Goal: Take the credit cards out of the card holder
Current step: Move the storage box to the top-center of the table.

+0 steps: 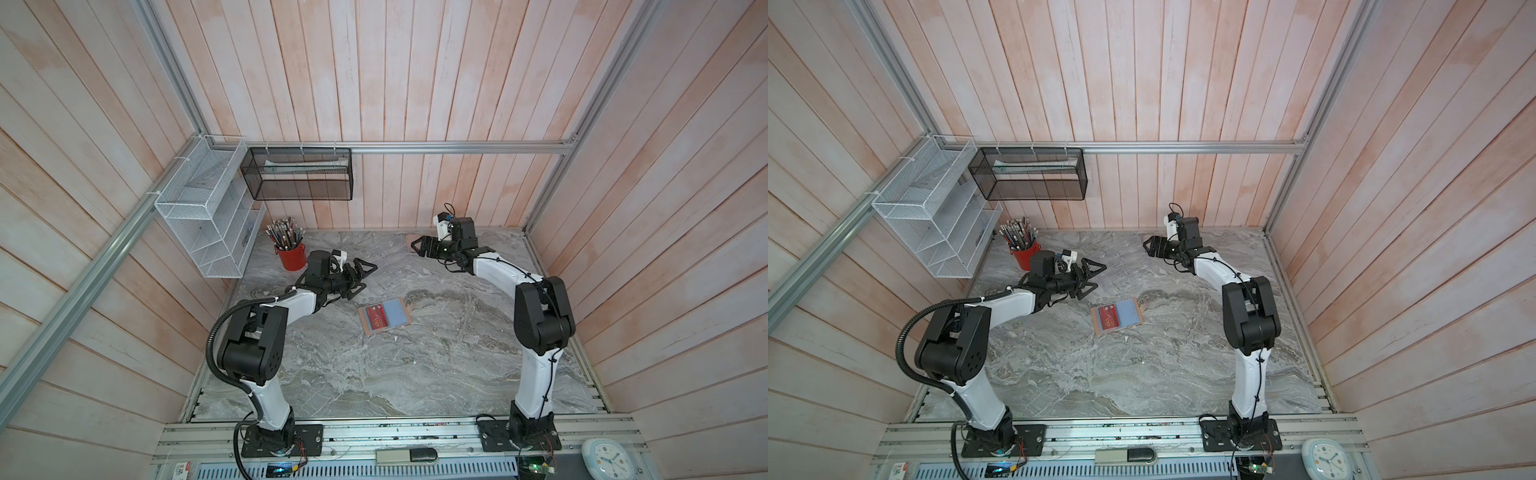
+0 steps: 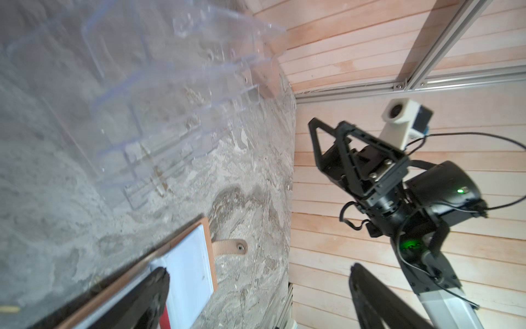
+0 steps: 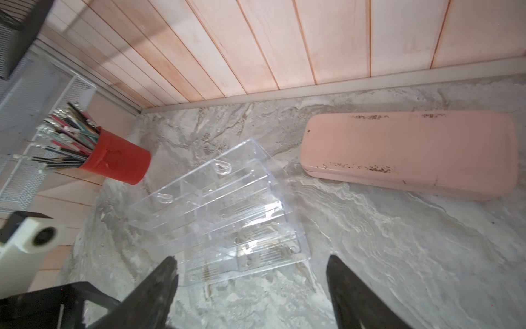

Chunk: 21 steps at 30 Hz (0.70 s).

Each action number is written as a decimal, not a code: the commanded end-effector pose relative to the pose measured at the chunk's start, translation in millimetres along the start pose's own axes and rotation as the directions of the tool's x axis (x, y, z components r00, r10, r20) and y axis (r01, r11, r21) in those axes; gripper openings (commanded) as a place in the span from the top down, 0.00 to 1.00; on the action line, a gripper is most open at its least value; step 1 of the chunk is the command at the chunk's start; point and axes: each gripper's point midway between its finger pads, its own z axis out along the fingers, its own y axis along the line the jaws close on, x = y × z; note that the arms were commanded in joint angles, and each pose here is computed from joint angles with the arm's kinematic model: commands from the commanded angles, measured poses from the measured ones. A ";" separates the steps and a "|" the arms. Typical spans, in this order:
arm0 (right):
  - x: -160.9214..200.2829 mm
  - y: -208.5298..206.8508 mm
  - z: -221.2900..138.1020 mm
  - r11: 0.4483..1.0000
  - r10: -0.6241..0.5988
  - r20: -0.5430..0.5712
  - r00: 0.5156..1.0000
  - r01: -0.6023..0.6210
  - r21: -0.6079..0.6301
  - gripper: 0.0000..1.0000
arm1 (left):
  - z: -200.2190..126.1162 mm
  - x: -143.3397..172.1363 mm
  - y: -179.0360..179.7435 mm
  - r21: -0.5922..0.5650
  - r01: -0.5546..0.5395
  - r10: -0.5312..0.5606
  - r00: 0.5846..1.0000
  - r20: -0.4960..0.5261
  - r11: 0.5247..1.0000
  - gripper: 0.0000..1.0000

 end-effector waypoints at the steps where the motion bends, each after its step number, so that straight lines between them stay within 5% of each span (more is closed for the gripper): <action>1: -3.4 -12.5 14.3 1.000 -0.005 -0.026 1.000 0.005 -0.003 0.16 | 2.2 -30.7 5.5 -0.023 -0.034 0.035 0.998 0.051 0.999 0.00; 11: 2.5 -9.2 63.1 0.983 0.030 -0.081 0.996 -0.044 -0.176 0.10 | 20.9 -72.2 37.4 -0.143 -0.040 0.058 0.991 0.123 0.989 0.00; 21: 15.9 4.2 70.7 0.951 0.035 -0.098 0.995 -0.064 -0.303 0.10 | 28.5 -81.8 45.8 -0.145 -0.036 0.054 0.991 0.121 0.989 0.00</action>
